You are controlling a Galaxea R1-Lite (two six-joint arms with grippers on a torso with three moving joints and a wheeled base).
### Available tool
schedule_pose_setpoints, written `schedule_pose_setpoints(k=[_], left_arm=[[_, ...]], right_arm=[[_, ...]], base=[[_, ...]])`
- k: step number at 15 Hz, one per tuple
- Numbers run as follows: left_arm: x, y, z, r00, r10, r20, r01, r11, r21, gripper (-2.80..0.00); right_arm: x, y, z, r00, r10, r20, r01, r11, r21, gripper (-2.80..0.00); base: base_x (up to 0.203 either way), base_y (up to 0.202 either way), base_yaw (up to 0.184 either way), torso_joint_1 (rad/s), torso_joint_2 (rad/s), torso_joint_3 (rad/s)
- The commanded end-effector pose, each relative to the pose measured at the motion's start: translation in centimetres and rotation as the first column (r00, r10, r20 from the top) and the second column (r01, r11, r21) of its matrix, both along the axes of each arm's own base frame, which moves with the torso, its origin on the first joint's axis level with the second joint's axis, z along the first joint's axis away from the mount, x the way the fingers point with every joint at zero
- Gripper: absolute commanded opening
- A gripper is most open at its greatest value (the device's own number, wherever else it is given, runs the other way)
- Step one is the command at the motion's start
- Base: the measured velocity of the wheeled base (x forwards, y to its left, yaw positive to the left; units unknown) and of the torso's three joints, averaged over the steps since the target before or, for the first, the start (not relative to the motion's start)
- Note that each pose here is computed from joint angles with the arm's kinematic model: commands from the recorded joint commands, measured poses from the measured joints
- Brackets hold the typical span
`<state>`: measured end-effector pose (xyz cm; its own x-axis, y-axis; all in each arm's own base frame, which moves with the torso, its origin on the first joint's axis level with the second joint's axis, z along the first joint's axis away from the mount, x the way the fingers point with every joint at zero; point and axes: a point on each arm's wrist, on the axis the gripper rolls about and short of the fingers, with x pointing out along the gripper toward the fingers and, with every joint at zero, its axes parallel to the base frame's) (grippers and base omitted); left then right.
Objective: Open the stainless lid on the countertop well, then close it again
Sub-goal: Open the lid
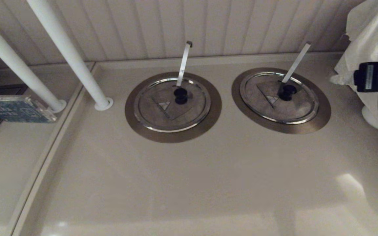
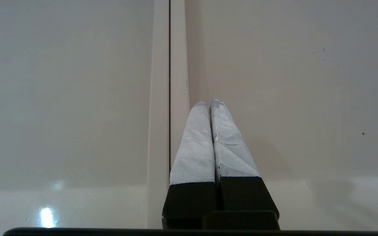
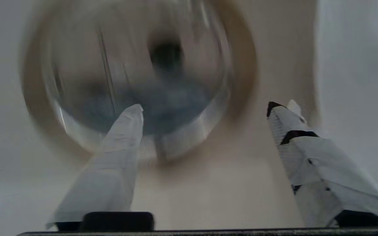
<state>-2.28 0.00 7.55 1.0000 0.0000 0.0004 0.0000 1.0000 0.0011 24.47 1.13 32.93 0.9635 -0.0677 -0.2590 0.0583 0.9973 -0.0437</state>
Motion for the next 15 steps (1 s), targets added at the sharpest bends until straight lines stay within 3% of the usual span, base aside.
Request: schedule_pose_setpoints(k=[1,6,8,13,15], left_arm=[[0.0,0.0,0.0,1.0,0.0,0.002,0.0,1.0,0.0,-2.8],[0.0,0.0,0.0,1.0,0.0,0.002,0.0,1.0,0.0,-2.8],[0.0,0.0,0.0,1.0,0.0,0.002,0.0,1.0,-0.001,-2.8],[0.0,0.0,0.0,1.0,0.0,0.002,0.0,1.0,0.0,-2.8],[0.0,0.0,0.0,1.0,0.0,0.001,0.0,1.0,0.0,-2.8]], right_arm=[[3.7,1.1,-1.0,0.981,0.022,0.192,-0.026,0.999,0.021,0.0],[6.1,2.9,-3.5,0.97,0.054,0.235,-0.072,0.995,0.066,0.0],[7.8,2.8,-4.1,0.959,0.04,0.28,-0.063,0.995,0.073,0.0],[13.2,2.5,-8.4,0.96,0.004,0.28,-0.024,0.998,0.066,0.0],[14.3,2.1,-8.2,0.948,-0.018,0.317,-0.005,0.997,0.074,0.0]], base=[[0.0,0.0,0.0,0.0,0.0,0.0],[0.0,0.0,0.0,0.0,0.0,0.0],[0.0,0.0,0.0,0.0,0.0,0.0],[0.0,0.0,0.0,0.0,0.0,0.0],[0.0,0.0,0.0,0.0,0.0,0.0]])
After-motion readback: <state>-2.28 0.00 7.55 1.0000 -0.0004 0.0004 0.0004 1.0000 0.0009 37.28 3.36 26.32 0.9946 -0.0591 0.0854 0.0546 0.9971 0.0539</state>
